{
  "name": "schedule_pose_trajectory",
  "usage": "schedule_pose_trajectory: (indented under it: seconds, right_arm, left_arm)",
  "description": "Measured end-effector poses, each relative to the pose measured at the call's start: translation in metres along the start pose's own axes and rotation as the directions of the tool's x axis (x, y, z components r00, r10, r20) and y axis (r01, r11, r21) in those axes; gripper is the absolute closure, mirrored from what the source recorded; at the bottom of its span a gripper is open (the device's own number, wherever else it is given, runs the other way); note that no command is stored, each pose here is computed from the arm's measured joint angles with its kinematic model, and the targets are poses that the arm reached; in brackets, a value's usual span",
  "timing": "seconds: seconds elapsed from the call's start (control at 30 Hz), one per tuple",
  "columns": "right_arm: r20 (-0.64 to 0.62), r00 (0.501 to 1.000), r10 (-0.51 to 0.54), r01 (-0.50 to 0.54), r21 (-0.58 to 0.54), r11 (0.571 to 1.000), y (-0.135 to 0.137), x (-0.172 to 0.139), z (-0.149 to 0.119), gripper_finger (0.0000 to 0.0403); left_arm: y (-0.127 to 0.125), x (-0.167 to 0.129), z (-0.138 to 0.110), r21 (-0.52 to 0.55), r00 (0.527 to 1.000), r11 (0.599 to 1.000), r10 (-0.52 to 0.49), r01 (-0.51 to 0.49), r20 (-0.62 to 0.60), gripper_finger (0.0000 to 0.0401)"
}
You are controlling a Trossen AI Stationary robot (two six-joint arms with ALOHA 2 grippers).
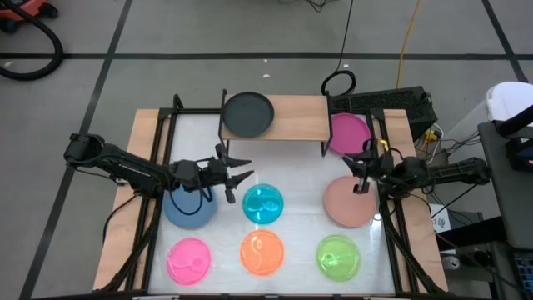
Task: Place and stack plates onto a shelf
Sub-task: Adjust the shelf
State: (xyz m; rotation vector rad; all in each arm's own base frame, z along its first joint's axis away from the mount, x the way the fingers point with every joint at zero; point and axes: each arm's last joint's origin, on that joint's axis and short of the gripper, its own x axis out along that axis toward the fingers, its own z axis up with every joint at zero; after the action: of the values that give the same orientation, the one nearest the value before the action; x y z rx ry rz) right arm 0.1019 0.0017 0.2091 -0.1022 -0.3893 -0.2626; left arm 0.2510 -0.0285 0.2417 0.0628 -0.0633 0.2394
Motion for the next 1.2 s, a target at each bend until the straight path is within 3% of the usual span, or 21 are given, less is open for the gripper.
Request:
schedule_pose_trajectory:
  seconds: [0.23, 0.4, 0.53, 0.63, 0.8, 0.9, 1.03, 1.2]
  right_arm:
    - [-0.019, 1.0, 0.003, -0.003, -0.005, 1.0, 0.0, 0.0, -0.002, 0.0353]
    - [-0.263, 0.965, 0.024, -0.055, -0.11, 0.992, 0.005, 0.004, -0.017, 0.0353]
    - [-0.362, 0.93, -0.057, -0.004, -0.165, 0.986, 0.004, 0.016, -0.003, 0.0353]
    - [-0.474, 0.871, -0.127, 0.009, -0.245, 0.969, 0.006, 0.019, -0.01, 0.0353]
    - [-0.52, 0.829, -0.204, 0.034, -0.316, 0.948, 0.01, 0.025, -0.02, 0.0353]
    - [-0.526, 0.83, -0.185, 0.017, -0.308, 0.951, 0.014, 0.029, -0.021, 0.0353]
    - [-0.465, 0.877, -0.123, 0.0, -0.256, 0.967, 0.022, 0.038, -0.005, 0.0353]
    - [-0.485, 0.85, -0.206, 0.045, -0.323, 0.945, 0.024, 0.053, 0.018, 0.0353]
  left_arm:
    - [0.0, 0.003, -0.003, -0.134, 1.0, 0.991, 0.008, -0.008, 0.0, 0.0242]
    - [0.0, 0.006, -0.01, -0.126, 0.999, 0.992, 0.018, -0.022, -0.031, 0.0242]
    - [0.001, 0.009, -0.015, -0.104, 0.999, 0.994, 0.025, -0.029, -0.044, 0.0242]
    - [0.002, 0.01, -0.015, -0.11, 0.999, 0.993, 0.033, -0.037, -0.037, 0.0242]
    - [0.005, 0.011, -0.015, -0.076, 0.998, 0.996, 0.045, -0.048, -0.031, 0.0242]
    - [0.005, 0.011, -0.013, -0.079, 0.999, 0.996, 0.047, -0.048, -0.017, 0.0242]
    - [0.005, 0.011, -0.014, -0.077, 0.999, 0.996, 0.047, -0.048, -0.019, 0.0242]
    - [0.005, 0.011, -0.014, -0.064, 0.999, 0.997, 0.047, -0.048, -0.019, 0.0242]
